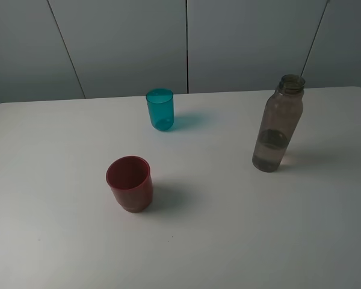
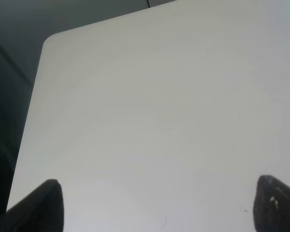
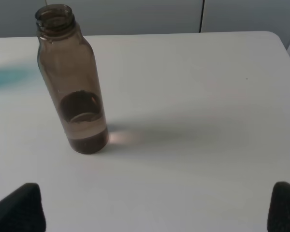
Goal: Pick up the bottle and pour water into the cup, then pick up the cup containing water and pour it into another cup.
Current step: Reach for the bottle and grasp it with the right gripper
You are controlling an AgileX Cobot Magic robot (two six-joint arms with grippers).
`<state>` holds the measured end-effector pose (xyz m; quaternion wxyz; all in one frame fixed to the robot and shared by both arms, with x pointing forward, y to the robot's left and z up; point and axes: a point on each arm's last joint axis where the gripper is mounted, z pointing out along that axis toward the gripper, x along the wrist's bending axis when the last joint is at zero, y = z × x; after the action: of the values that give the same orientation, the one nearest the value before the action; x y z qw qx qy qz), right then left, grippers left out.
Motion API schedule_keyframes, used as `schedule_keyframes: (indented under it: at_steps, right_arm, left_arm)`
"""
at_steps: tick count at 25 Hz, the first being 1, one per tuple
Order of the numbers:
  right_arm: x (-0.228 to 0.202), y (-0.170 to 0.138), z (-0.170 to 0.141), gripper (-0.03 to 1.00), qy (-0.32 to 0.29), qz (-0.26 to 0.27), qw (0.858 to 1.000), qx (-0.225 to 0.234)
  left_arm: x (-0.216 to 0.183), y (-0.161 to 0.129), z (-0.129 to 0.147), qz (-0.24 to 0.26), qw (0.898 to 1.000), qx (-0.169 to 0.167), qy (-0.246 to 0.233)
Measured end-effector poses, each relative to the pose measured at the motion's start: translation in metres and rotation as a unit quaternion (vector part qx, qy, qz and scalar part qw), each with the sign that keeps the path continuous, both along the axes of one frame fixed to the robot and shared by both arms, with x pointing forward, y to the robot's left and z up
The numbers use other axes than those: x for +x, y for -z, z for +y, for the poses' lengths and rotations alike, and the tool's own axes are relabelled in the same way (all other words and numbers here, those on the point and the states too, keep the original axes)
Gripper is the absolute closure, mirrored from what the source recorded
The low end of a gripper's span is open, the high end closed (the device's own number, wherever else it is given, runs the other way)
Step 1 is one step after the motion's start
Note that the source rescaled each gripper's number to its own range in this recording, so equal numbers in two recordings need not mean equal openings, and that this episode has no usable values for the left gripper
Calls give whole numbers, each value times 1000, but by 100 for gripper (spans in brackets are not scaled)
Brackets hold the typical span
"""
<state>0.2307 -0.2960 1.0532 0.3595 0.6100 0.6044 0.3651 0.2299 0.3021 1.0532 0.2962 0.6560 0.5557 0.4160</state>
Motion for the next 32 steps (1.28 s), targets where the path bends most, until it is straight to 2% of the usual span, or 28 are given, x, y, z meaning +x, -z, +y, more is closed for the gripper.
schedule_keyframes:
  at_steps: [32]
  right_arm:
    - [0,0,0,-3,0,0,1000,0]
  left_arm:
    - [0,0,0,0,1000,-2,-1]
